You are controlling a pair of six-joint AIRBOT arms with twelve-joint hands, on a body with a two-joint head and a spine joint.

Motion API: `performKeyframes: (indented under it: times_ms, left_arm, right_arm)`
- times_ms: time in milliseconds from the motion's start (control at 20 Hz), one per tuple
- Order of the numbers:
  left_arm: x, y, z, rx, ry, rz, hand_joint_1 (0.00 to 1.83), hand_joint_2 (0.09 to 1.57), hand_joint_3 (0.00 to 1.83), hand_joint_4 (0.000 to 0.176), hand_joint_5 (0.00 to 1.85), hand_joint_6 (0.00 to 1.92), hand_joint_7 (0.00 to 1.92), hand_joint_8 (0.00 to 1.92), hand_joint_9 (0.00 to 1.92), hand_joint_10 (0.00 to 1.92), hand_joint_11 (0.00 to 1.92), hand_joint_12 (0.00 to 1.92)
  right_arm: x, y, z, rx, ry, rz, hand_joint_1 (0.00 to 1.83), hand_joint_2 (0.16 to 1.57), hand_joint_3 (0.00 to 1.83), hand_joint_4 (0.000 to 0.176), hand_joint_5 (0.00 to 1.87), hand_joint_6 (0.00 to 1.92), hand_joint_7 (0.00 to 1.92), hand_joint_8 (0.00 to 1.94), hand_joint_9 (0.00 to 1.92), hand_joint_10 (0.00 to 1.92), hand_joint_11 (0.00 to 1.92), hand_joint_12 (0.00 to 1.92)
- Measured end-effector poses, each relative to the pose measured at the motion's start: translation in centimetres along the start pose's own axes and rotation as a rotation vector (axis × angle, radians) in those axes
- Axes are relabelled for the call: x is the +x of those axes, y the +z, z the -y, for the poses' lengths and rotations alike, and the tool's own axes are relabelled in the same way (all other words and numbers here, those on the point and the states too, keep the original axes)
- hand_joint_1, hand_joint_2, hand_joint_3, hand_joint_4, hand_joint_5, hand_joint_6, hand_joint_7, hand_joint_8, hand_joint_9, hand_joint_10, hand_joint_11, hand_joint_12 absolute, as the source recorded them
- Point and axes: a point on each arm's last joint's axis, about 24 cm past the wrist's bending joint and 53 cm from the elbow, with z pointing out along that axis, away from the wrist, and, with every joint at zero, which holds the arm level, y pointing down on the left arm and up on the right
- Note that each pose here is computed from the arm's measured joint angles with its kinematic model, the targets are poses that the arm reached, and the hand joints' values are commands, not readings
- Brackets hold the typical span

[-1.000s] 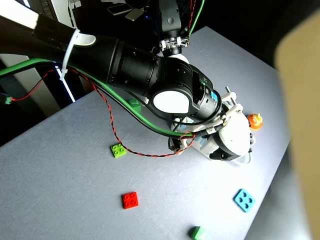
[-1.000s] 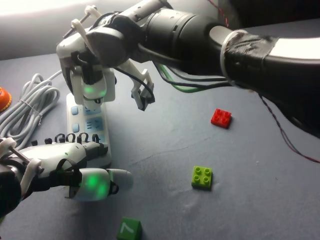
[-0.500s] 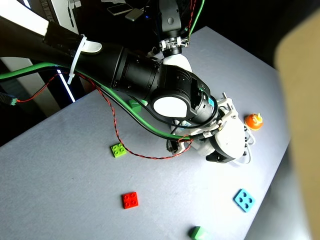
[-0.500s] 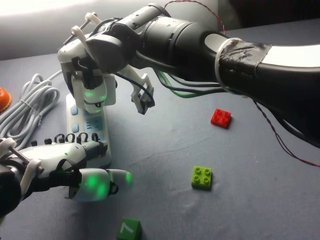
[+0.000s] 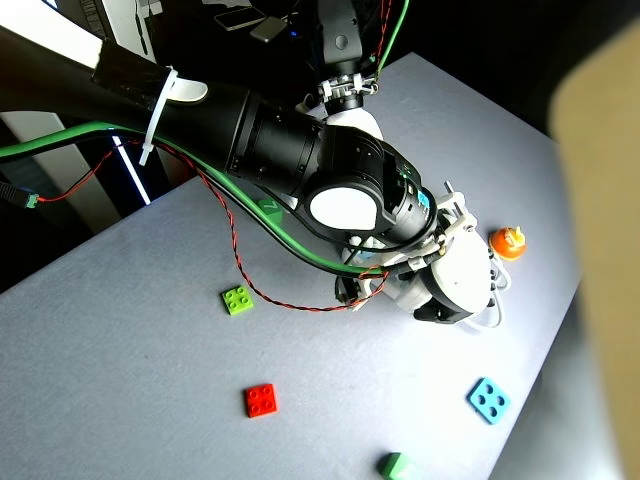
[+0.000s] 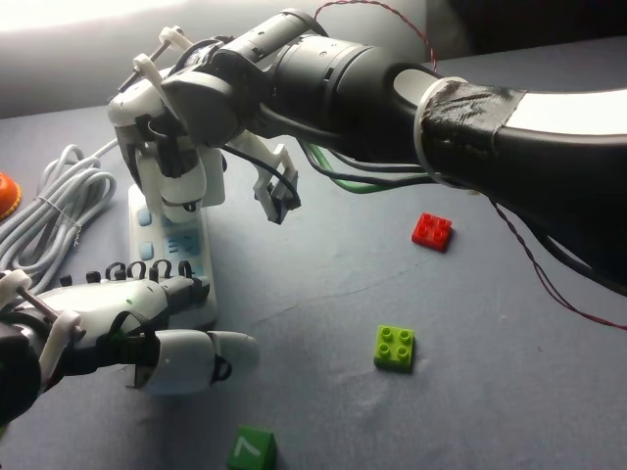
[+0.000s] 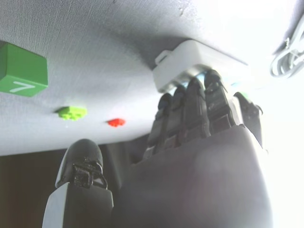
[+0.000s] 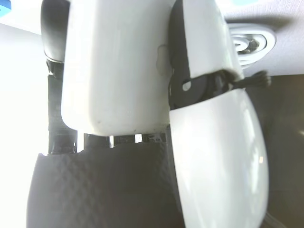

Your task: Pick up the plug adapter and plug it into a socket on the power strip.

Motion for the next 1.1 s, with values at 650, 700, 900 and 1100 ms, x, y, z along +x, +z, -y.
performKeyframes:
  times_ms: [650,700,900,1100]
  left_arm:
    - [-0.1,0.01,-0.01,-0.001,0.0,0.004,0.0,1.23,0.0,0.0,0.07,0.0,0.06,0.0,0.05,0.0,0.0,0.04]
    - [-0.09,0.01,-0.01,-0.001,-0.002,0.003,0.0,1.23,0.0,0.0,0.07,0.01,0.06,0.01,0.05,0.01,0.01,0.02]
    - [-0.08,0.0,-0.07,-0.002,-0.013,0.003,0.0,1.24,0.0,0.0,0.07,0.0,0.07,0.0,0.05,0.0,0.02,0.03]
    - [-0.07,0.01,-0.08,-0.002,-0.013,0.003,0.0,1.23,0.0,0.0,0.06,0.0,0.06,0.0,0.05,0.0,0.01,0.03]
  right_arm:
    - [0.69,0.63,-0.41,-0.001,-0.013,0.005,1.39,1.11,0.0,0.0,0.9,0.8,0.96,1.11,1.0,1.26,0.98,1.31]
    - [0.76,0.65,-0.35,-0.001,-0.013,0.004,1.38,1.12,0.0,0.0,0.89,0.81,0.95,1.13,0.99,1.27,0.97,1.33]
    - [0.84,0.74,-0.42,-0.003,-0.011,0.006,1.38,1.12,0.0,0.0,0.88,0.83,0.95,1.12,1.0,1.27,1.0,1.28]
    - [0.93,0.83,-0.33,-0.007,-0.004,0.013,1.39,1.11,0.0,0.0,0.9,0.8,0.98,1.06,1.02,1.23,1.01,1.28]
